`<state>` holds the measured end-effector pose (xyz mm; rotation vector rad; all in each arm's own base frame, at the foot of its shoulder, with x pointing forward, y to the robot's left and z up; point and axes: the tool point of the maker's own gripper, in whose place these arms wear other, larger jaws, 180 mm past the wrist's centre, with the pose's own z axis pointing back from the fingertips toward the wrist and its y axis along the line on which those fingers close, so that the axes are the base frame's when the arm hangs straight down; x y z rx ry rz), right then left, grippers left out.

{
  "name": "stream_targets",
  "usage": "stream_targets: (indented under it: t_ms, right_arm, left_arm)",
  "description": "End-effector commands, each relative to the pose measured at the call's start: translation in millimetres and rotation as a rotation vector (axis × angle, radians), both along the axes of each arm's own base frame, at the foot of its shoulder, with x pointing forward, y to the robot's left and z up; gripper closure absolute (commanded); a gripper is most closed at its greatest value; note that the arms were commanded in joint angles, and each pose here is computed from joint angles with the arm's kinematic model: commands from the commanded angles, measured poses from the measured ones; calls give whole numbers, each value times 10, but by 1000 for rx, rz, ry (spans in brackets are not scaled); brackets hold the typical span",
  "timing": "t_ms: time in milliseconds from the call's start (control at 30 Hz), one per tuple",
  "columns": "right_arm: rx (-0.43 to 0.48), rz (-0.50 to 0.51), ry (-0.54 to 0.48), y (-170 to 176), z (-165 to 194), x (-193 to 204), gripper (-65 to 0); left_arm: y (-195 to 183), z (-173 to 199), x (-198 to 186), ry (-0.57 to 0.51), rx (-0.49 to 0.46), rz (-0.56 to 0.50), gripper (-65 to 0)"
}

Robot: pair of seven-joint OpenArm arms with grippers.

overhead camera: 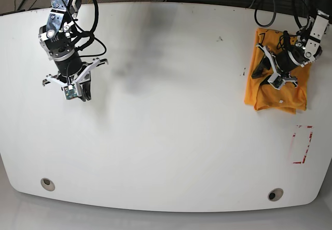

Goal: Layout the t-shirt on the table in an organized manner, then fold the t-shirt properly
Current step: 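Drag the folded shirt with the left gripper toward the table's side edge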

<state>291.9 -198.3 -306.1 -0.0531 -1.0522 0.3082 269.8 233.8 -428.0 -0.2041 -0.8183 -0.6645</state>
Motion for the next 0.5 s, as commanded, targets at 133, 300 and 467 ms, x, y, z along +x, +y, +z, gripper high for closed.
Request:
stream_targets:
  t_ms: [133, 300, 467]
  right_arm:
    - [-5, 6, -53, -5, 152, 63, -52]
    - [-5, 6, -55, -5, 156, 67, -52]
    - [-5, 6, -50, -5, 142, 54, -52]
  left_arm:
    - [815, -400, -493, 249, 285, 50, -165]
    - [1028, -417, -543, 275, 310, 89, -165]
    - [1250, -334, -527, 281, 315, 127, -165]
